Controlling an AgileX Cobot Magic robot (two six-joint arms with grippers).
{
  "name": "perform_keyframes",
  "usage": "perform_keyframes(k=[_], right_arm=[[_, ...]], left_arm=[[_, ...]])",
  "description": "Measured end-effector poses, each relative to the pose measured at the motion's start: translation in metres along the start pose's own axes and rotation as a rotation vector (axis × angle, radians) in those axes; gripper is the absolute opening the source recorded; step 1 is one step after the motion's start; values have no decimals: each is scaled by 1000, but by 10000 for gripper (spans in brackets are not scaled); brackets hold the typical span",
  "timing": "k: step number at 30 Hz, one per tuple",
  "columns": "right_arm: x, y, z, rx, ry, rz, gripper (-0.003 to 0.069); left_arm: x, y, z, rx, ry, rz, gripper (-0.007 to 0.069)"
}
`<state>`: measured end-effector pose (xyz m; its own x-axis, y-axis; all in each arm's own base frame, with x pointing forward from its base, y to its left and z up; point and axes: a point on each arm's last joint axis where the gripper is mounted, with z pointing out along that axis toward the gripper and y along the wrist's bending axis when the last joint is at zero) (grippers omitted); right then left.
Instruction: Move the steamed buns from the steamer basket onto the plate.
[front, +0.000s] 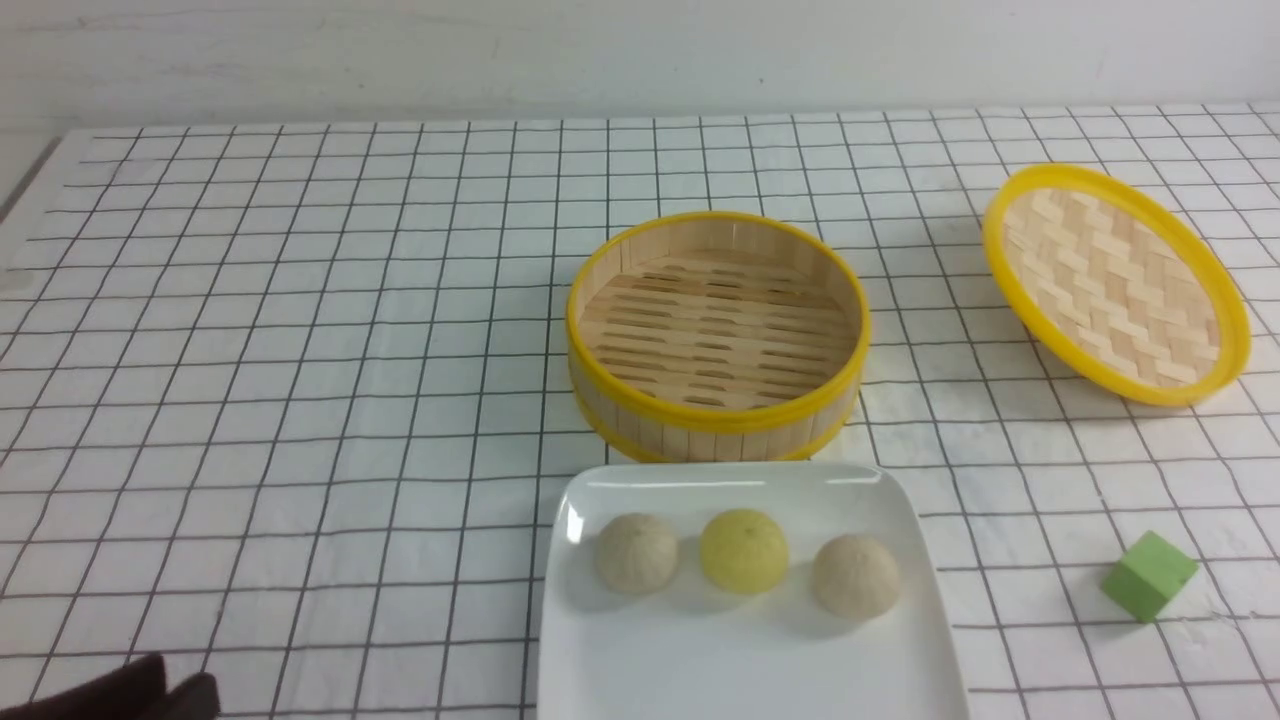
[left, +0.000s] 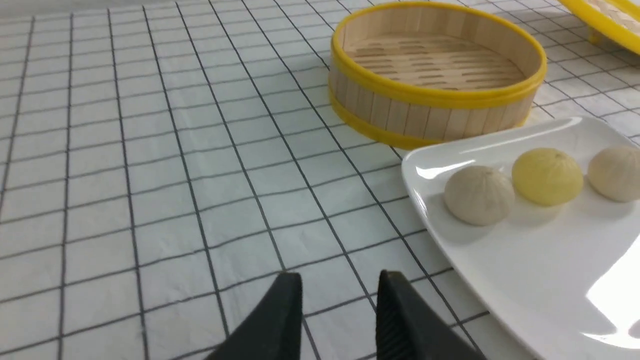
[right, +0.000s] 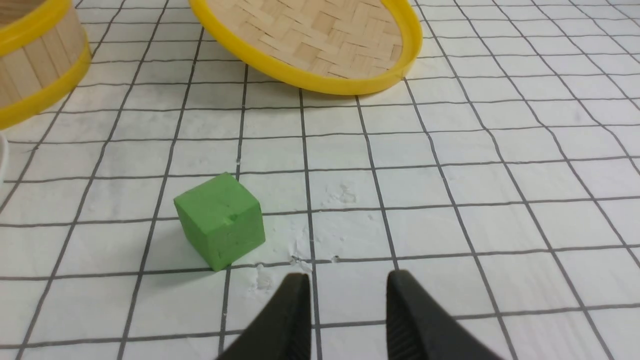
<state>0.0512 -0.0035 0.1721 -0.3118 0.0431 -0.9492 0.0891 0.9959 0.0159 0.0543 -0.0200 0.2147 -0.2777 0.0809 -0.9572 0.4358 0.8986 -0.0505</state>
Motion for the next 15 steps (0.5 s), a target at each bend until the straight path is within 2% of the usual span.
perform_keyframes(k=[4, 9, 15], right_arm=[[0, 0, 0, 1, 0, -1, 240], [0, 0, 0, 1, 0, -1, 240], [0, 0, 0, 1, 0, -1, 240]], left_arm=[[23, 1, 9, -30, -22, -57, 240], [34, 11, 6, -176, -99, -126, 240], [36, 20, 3, -345, -98, -167, 240]])
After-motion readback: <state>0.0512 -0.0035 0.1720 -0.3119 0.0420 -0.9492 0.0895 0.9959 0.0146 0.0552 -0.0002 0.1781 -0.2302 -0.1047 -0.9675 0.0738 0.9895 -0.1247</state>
